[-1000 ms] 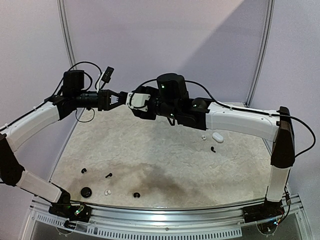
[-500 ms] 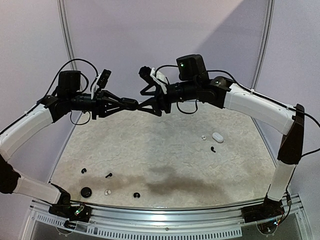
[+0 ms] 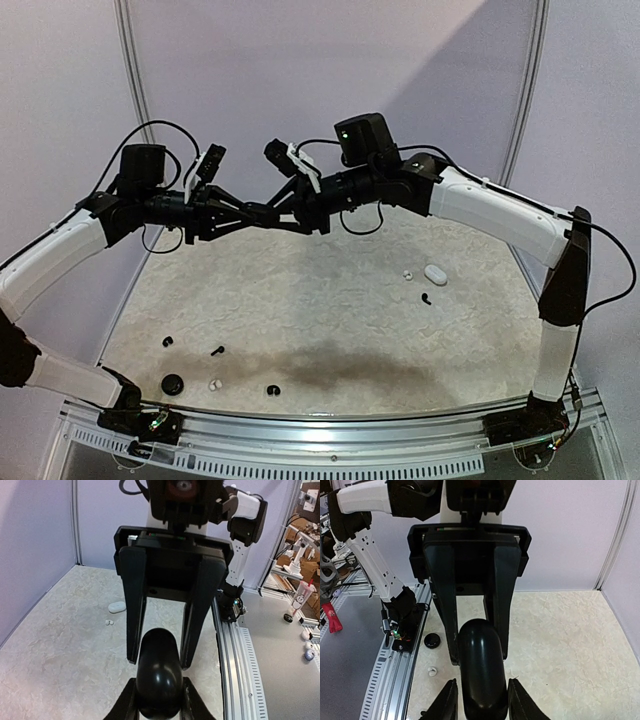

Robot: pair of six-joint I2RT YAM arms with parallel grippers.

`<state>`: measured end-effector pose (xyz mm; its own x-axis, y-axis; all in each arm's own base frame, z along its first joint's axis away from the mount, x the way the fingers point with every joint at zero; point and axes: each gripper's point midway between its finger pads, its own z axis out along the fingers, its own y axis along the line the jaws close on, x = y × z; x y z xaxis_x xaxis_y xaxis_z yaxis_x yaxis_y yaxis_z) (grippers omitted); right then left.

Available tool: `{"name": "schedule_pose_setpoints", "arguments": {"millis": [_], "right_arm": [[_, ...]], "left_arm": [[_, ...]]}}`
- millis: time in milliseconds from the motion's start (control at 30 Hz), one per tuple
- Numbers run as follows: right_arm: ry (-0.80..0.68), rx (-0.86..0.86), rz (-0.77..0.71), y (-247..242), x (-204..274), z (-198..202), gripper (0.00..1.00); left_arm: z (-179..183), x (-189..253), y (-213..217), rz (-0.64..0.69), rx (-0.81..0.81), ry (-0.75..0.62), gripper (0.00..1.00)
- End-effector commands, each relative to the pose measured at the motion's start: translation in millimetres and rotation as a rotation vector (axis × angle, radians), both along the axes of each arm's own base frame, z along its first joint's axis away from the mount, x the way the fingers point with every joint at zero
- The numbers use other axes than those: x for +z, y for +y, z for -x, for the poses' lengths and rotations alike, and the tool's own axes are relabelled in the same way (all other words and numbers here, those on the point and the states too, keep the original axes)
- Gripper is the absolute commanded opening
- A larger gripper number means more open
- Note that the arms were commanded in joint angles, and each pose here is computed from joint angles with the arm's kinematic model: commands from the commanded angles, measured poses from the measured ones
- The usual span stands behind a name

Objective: Insert the wireless bluetooth earbuds into the charging case
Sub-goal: Pass from the left arm to the right

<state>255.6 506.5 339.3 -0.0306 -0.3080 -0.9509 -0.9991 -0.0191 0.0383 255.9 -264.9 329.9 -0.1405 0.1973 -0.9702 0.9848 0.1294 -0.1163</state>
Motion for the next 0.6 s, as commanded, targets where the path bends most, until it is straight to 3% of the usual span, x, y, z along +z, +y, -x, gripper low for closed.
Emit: {"name": "schedule_pose_setpoints", "arguments": {"millis": [0, 67, 233, 300, 400, 467, 567], "right_arm": [[0.035, 0.012, 0.048, 0.0, -12.1, 1.8, 0.37], [0.037, 0.015, 0.053, 0.4, -13.3, 2.5, 0.34], [0.033, 0.025, 0.049, 0.9, -9.8, 3.4, 0.07], [0.017, 0.026, 0.044, -0.4, -6.5, 3.4, 0.03], [-0.007, 0.019, 0.039, -3.1, -0.7, 3.2, 0.00], [-0.023, 0.010, 0.037, -5.3, 2.8, 2.1, 0.00], [-0.043, 0.005, 0.035, -7.4, 6.6, 1.9, 0.00]], "left_arm": [[6.6, -0.5, -4.0, 0.008, -0.028, -0.003, 0.00], [6.2, 0.2, -4.1, 0.009, -0.030, -0.008, 0.00], [5.8, -0.8, -4.7, 0.008, -0.031, 0.001, 0.00], [6.1, -2.5, -4.7, 0.006, -0.031, 0.009, 0.03], [8.5, -10.6, -0.9, -0.013, -0.035, 0.021, 0.56], [12.9, -20.0, 3.2, -0.043, -0.052, 0.009, 0.67], [16.7, -24.9, 5.3, -0.060, -0.065, -0.020, 0.67]]}}
